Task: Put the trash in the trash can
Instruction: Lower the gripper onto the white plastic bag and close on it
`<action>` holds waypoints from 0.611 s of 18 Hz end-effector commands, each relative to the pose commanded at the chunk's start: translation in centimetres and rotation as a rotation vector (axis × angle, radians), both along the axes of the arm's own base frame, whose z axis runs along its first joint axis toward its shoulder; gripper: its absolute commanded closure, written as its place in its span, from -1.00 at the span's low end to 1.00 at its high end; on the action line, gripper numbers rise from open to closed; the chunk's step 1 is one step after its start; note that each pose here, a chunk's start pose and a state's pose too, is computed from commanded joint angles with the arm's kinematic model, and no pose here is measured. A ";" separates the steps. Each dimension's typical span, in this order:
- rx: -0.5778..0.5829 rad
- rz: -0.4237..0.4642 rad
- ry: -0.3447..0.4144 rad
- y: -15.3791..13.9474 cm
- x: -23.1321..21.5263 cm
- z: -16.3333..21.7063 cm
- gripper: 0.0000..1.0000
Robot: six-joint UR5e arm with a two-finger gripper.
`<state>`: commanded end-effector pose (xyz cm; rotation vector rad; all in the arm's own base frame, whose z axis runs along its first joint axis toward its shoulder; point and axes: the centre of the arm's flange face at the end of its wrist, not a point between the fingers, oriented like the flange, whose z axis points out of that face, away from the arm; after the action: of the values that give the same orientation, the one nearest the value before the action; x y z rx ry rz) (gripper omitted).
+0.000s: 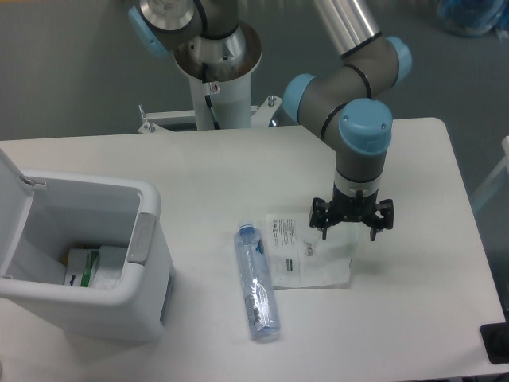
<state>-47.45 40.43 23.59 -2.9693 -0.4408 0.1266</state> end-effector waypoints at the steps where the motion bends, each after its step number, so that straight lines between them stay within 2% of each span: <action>1: -0.001 -0.034 0.003 0.0 0.0 0.0 -1.00; 5: -0.022 -0.181 0.002 -0.2 0.3 -1.0 -1.00; 11: -0.012 -0.193 0.008 0.3 -1.1 -1.4 -1.00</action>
<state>-48.55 40.73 22.19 -3.0019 -0.1513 0.1208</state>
